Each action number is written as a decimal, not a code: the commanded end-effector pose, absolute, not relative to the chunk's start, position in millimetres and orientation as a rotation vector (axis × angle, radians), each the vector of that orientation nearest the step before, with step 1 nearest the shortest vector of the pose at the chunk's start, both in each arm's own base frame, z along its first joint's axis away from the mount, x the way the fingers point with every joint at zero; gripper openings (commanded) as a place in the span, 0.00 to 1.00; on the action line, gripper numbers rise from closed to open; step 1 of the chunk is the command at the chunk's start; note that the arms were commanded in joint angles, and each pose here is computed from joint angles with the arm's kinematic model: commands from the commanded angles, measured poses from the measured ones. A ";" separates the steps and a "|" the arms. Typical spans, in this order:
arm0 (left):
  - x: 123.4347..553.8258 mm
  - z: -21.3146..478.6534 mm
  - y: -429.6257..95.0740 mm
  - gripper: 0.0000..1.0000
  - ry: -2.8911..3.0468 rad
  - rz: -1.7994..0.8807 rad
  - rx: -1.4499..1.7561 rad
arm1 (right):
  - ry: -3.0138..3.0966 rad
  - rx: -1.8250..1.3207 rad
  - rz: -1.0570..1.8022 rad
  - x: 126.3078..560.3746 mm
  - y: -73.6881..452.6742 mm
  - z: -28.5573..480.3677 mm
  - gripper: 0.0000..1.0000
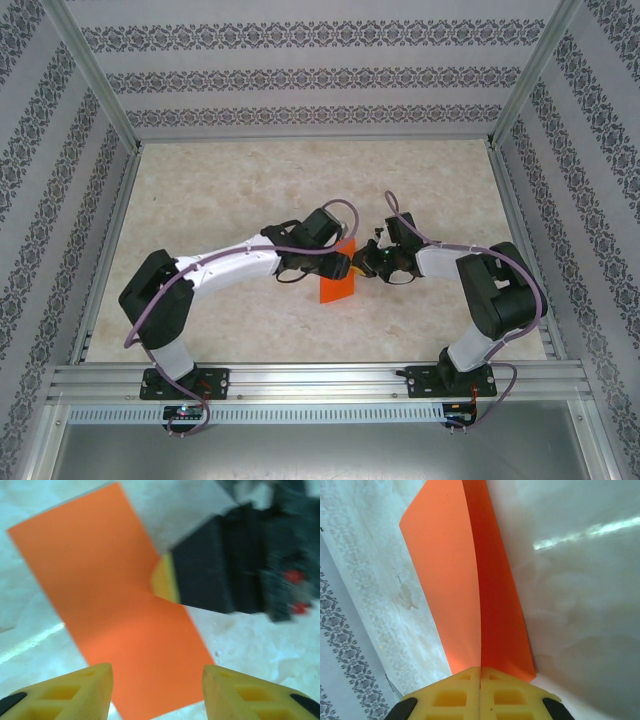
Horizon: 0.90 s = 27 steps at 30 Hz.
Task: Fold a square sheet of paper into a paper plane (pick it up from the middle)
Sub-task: Third fold the triangle at the center of the table.
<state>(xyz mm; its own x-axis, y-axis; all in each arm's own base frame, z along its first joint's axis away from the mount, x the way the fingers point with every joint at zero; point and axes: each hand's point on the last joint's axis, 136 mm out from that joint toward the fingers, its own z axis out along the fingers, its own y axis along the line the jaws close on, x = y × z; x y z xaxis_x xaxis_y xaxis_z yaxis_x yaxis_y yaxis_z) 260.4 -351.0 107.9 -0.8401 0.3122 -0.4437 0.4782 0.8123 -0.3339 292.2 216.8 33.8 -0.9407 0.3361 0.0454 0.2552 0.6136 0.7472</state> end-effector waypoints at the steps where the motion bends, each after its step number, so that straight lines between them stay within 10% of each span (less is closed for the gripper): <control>1: 238.0 102.1 -359.3 0.54 2.549 -0.517 0.835 | 2.679 0.554 1.261 302.1 223.7 37.3 0.06; 20: 220.8 61.9 -371.5 0.56 2.454 -0.065 1.059 | 2.719 0.559 1.233 298.2 222.1 28.0 0.07; 27: 227.8 70.7 -369.4 0.34 2.424 -0.038 1.024 | 2.735 0.543 1.212 295.1 220.0 26.6 0.11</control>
